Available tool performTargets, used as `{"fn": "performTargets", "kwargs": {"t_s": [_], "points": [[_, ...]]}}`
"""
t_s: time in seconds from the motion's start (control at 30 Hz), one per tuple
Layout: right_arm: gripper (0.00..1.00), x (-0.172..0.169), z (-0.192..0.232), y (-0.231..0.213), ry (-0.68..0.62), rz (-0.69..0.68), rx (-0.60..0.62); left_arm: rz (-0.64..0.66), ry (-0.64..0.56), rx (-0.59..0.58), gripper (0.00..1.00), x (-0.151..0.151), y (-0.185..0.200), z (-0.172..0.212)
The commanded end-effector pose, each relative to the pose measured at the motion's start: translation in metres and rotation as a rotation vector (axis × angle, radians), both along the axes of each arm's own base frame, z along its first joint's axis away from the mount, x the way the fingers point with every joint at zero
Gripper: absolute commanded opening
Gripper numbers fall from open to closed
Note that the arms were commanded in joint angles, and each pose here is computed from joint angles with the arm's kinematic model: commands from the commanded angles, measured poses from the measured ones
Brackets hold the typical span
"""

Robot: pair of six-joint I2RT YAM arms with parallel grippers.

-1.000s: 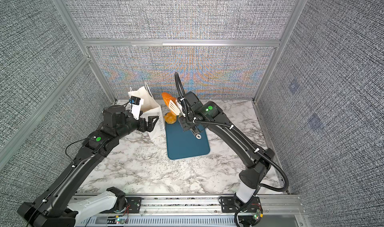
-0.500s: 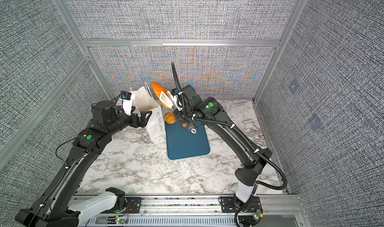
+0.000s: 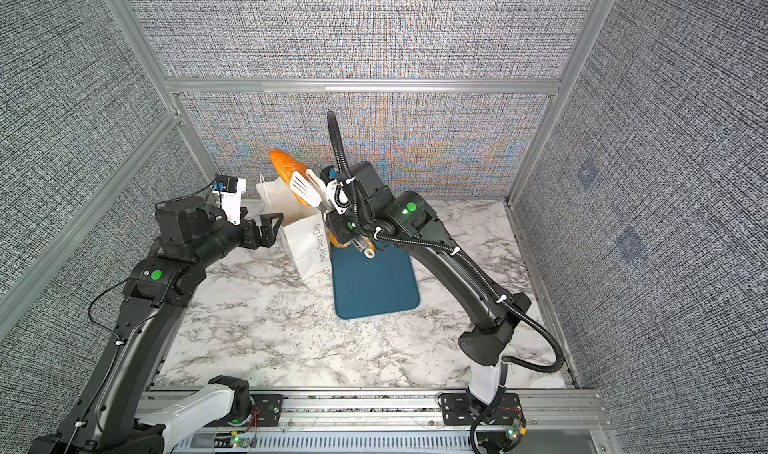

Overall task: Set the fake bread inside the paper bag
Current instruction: 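Lift the orange pastry in the tongs and carry it toward the bag, then hold the orange bread in the right tongs above the bag opening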

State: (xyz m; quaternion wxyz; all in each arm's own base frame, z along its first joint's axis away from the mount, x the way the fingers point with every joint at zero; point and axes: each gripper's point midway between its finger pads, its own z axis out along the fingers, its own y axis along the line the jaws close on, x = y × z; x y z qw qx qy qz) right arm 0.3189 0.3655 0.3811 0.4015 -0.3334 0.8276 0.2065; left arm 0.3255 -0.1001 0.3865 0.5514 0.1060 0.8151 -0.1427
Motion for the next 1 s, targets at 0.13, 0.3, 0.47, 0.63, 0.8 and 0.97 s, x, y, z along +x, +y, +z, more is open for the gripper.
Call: {"fn": "performTargets", "kwargs": {"t_s": [0.13,0.3,0.47,0.63,0.8,0.97], "points": [[0.34,0.002,0.008,0.032,-0.016,0.076,0.080,0.044,0.017,-0.027,0.99,-0.003,0.023,-0.003],[0.35,0.004,-0.005,0.046,0.017,0.108,0.078,0.066,0.024,-0.037,0.99,-0.005,0.035,-0.008],[0.35,0.007,-0.019,0.054,0.048,0.119,0.066,0.073,0.035,-0.043,0.99,-0.007,0.038,-0.014],[0.35,0.013,-0.028,0.057,0.069,0.114,0.063,0.078,0.046,-0.040,0.99,-0.008,0.040,-0.020],[0.35,0.021,-0.037,0.054,0.121,0.092,0.092,0.079,0.052,-0.041,0.99,-0.009,0.040,-0.022],[0.35,0.025,-0.043,0.054,0.158,0.093,0.117,0.084,0.053,-0.038,0.99,-0.010,0.041,-0.022]]}}
